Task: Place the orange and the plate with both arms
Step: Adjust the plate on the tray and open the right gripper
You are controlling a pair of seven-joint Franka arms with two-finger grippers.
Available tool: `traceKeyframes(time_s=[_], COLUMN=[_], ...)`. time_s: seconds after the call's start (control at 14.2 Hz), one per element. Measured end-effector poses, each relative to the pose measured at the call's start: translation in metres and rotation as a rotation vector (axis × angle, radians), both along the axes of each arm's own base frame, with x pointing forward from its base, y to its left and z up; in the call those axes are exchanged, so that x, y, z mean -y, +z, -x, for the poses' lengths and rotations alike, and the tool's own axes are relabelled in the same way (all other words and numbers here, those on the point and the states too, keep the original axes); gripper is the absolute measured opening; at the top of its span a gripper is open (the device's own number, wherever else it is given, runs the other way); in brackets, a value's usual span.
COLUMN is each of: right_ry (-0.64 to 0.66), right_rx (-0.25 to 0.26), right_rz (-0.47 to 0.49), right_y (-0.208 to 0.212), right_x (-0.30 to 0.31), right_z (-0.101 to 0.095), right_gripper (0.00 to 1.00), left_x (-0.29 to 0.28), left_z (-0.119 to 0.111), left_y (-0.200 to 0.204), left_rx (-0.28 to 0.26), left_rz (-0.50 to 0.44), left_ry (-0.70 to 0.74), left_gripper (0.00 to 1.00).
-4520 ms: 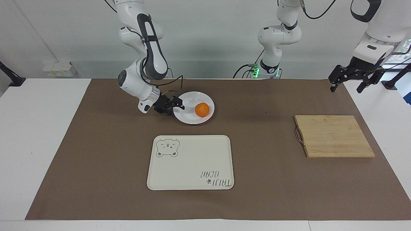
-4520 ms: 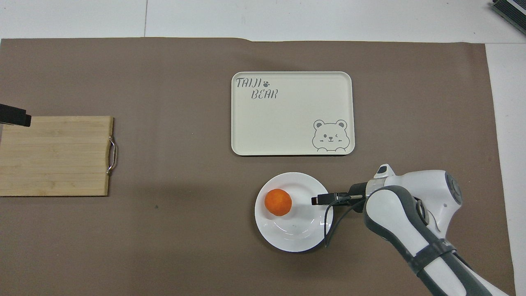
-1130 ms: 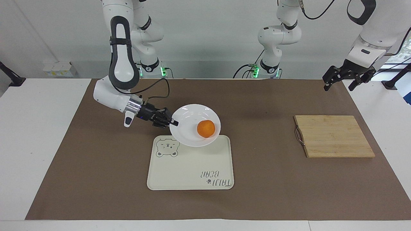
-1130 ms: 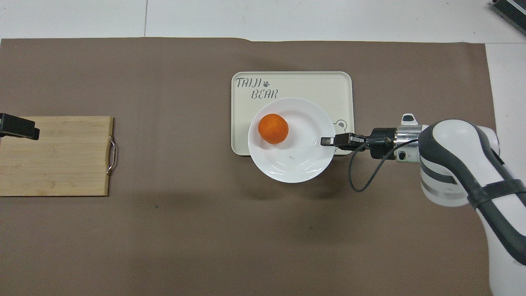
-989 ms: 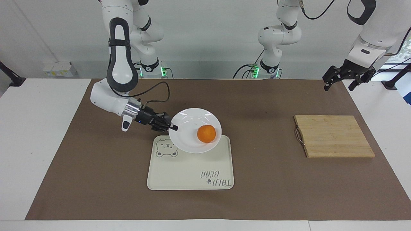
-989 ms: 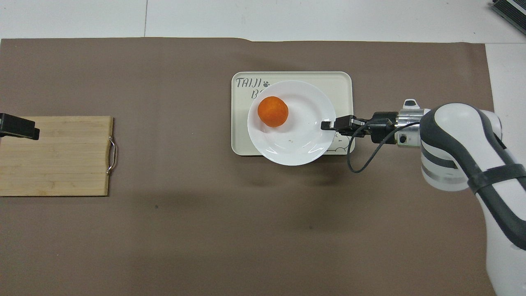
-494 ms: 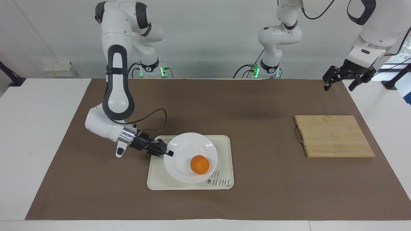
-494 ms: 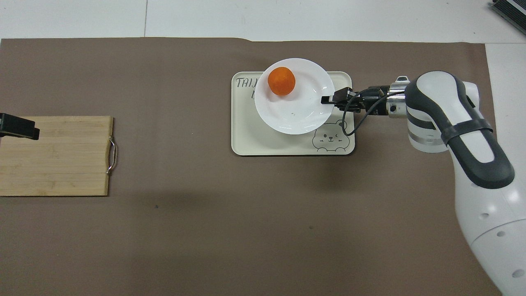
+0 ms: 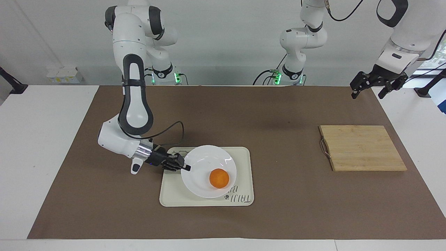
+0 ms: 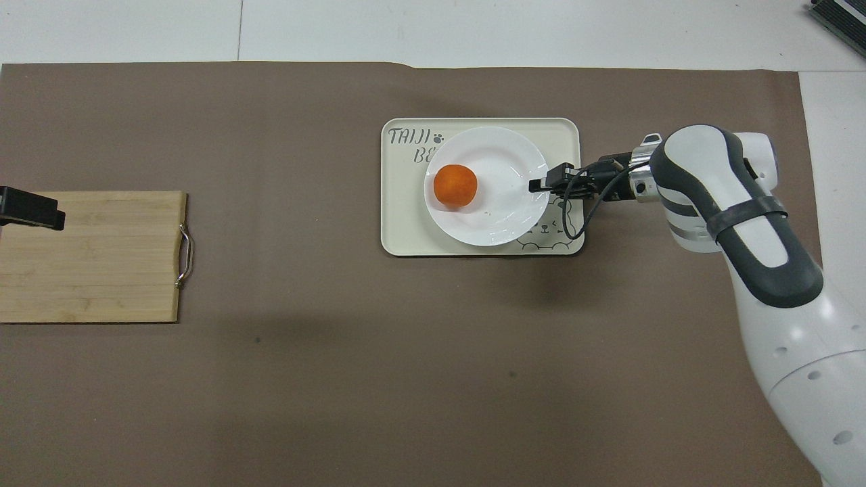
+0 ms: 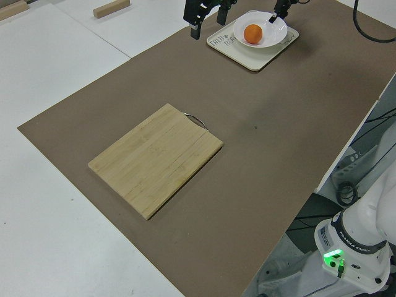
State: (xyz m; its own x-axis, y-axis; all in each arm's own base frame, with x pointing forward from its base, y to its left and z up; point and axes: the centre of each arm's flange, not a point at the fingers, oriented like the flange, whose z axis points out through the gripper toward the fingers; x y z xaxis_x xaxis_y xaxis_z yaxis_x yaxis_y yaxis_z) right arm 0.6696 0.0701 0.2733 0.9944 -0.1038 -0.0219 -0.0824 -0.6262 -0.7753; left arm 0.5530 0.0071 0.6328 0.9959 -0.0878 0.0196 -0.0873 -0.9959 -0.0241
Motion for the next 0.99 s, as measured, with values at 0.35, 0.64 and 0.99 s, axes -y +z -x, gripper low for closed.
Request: traceKeyframes(time_s=[0.35,0.64,0.99], right_ry=[0.015,0.024,0.057], right_rx=[-0.015,-0.015,0.001], right_rz=[0.011,0.018,0.069], right_y=[-0.005,-0.005,-0.003], right_x=[-0.003,-0.012,-0.014], right_z=[0.007,0.011,0.012], right_gripper=[0.08,0.08,0.3], left_x=[0.0,0.0,0.0], left_z=[0.0,0.0,0.0], left_y=[0.0,0.0,0.0], left_rx=[0.0,0.0,0.0], left_rz=[0.0,0.0,0.0], left_ry=[0.0,0.0,0.0], left_gripper=[1.0,1.0,1.0])
